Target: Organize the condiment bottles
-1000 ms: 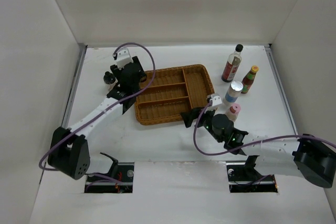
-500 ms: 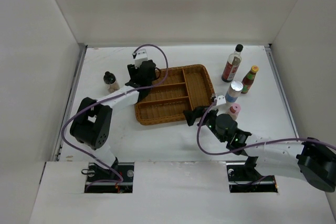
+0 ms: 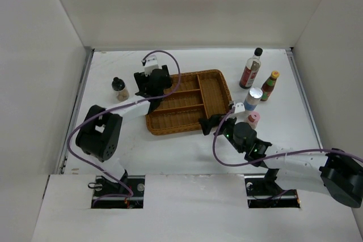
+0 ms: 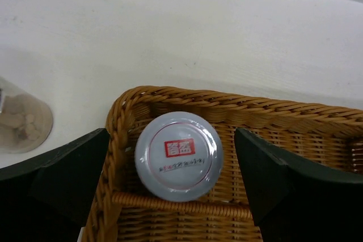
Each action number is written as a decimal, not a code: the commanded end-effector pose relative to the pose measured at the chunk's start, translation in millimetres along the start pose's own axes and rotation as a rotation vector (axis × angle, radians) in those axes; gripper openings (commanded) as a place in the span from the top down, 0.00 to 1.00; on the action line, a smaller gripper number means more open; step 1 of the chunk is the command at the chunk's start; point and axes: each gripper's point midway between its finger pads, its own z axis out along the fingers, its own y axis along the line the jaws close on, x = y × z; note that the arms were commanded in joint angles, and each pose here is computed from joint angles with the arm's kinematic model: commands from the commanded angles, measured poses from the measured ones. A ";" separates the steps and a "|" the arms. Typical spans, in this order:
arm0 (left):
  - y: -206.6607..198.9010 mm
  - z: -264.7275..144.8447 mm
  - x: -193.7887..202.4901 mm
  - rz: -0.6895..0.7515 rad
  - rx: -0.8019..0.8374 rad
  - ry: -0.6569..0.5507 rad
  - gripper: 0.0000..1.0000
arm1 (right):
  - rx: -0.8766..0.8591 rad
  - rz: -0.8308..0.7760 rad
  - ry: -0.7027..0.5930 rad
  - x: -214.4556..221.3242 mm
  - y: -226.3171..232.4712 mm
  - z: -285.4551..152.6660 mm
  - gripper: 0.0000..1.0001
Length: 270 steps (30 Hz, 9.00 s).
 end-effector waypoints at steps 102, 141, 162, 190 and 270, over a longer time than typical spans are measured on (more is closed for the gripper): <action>-69.4 -175.0 -104.3 -0.430 0.590 -0.293 0.00 | 0.796 0.021 -0.153 -137.2 -168.2 -71.3 0.00; 89.7 -158.0 19.1 -0.547 0.297 -0.233 0.00 | 0.487 0.005 -0.061 -169.7 -62.3 8.7 0.58; 99.4 -154.1 24.7 -0.551 0.268 -0.243 0.00 | 0.294 -0.089 0.079 -114.7 -0.6 224.6 0.58; 97.1 -152.4 26.2 -0.558 0.278 -0.233 0.00 | 0.667 -0.140 -0.207 -270.0 -126.9 97.5 0.05; 93.5 -147.6 31.4 -0.559 0.282 -0.208 0.00 | 0.477 -0.305 -0.118 -228.5 -72.6 208.9 0.59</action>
